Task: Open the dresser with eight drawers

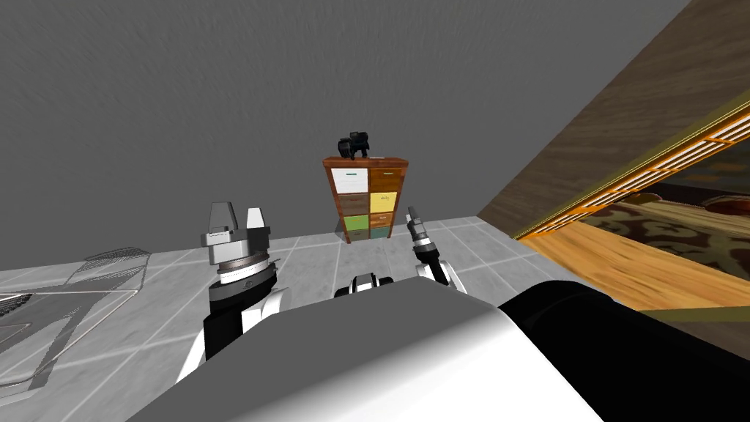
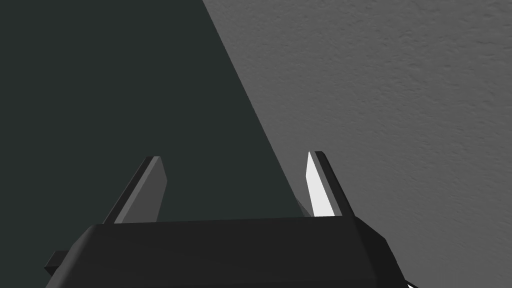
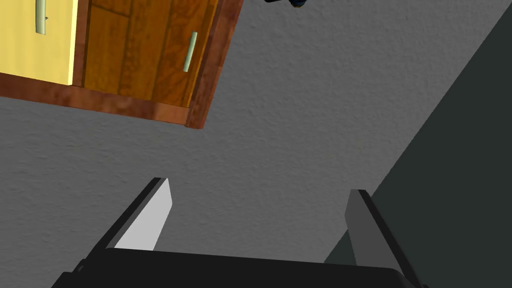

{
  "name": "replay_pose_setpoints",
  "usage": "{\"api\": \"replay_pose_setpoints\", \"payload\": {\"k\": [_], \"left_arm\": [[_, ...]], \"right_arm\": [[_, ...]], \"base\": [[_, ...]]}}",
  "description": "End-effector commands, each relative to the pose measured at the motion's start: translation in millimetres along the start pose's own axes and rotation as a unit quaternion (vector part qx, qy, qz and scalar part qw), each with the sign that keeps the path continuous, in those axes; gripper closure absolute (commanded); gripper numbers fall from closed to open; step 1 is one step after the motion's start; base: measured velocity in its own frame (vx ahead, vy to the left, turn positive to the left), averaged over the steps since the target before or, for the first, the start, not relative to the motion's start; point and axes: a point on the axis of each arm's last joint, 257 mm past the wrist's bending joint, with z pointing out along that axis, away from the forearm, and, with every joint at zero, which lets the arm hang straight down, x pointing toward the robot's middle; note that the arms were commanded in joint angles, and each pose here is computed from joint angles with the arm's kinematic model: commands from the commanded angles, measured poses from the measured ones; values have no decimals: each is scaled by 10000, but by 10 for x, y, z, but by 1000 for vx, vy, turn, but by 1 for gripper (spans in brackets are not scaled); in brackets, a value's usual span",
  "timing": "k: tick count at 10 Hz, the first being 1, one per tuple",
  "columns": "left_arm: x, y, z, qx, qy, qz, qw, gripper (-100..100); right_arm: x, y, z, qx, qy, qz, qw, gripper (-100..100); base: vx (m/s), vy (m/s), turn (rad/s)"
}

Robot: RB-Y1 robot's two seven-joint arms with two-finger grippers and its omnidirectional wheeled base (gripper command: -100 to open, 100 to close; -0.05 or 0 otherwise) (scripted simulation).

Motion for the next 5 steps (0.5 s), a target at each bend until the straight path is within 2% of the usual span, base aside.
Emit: {"api": "replay_pose_setpoints", "payload": {"k": [1,2,3,4,5], "left_arm": [[0,0,0,0,0,0,10000,0],[0,0,0,0,0,0,10000,0],[0,0,0,0,0,0,10000,0],[0,0,0,0,0,0,10000,0],[0,0,0,0,0,0,10000,0]], "right_arm": [[116,-284,-56,458,253,-462,9976,-100],[117,-308,-59,505,258,-495,9972,-100],[182,-486,-111,764,411,-772,9932,-100],[183,-506,-115,802,419,-811,9926,-100],[241,-690,-182,1065,575,-1104,9865,-100]], "base": [[88,22,96],[65,13,47],[74,17,87],[66,18,50],[105,18,111]]}}
